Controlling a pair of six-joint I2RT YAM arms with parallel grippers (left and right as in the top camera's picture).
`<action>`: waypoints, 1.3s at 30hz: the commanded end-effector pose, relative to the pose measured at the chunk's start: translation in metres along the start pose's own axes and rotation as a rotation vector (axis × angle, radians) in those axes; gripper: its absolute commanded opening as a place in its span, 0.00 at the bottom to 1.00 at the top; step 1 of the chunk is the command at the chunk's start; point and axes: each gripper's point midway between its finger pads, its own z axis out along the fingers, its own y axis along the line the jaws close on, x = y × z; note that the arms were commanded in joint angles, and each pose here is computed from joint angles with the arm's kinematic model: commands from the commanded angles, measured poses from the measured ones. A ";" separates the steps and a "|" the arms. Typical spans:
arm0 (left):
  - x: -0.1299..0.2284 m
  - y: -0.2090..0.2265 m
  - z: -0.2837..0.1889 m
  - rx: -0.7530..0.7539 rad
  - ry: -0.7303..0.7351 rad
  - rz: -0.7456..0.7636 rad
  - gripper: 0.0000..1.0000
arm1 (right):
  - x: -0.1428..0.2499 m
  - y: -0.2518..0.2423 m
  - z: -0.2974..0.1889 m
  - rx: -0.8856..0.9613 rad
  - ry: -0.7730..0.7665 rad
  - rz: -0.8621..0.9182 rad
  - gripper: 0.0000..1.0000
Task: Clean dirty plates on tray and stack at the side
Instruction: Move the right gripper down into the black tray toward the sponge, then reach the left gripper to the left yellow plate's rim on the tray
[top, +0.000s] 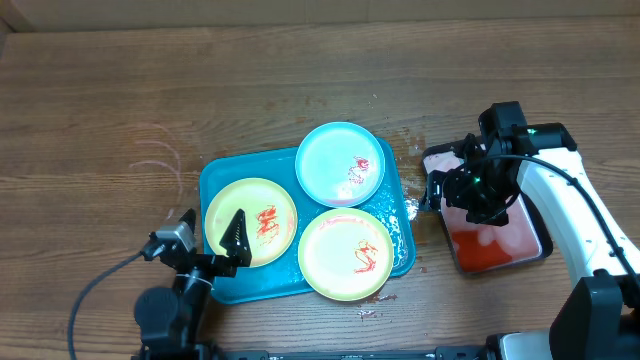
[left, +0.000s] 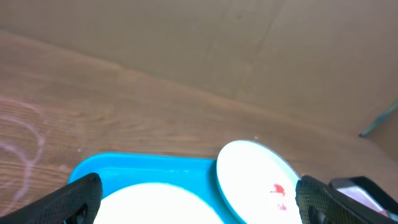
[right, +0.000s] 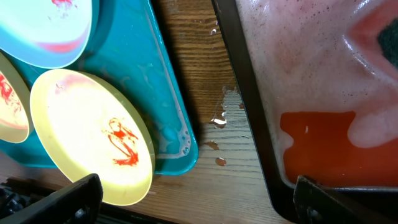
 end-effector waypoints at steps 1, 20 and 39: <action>-0.030 0.001 -0.001 -0.082 0.016 0.035 1.00 | -0.004 0.005 -0.006 -0.019 -0.025 -0.010 1.00; -0.020 0.042 0.055 -0.454 1.009 -0.033 1.00 | 0.008 0.003 -0.006 -0.011 0.021 0.011 1.00; 0.051 0.077 0.090 -0.394 1.022 0.045 1.00 | 0.033 -0.001 -0.008 0.007 0.121 0.048 1.00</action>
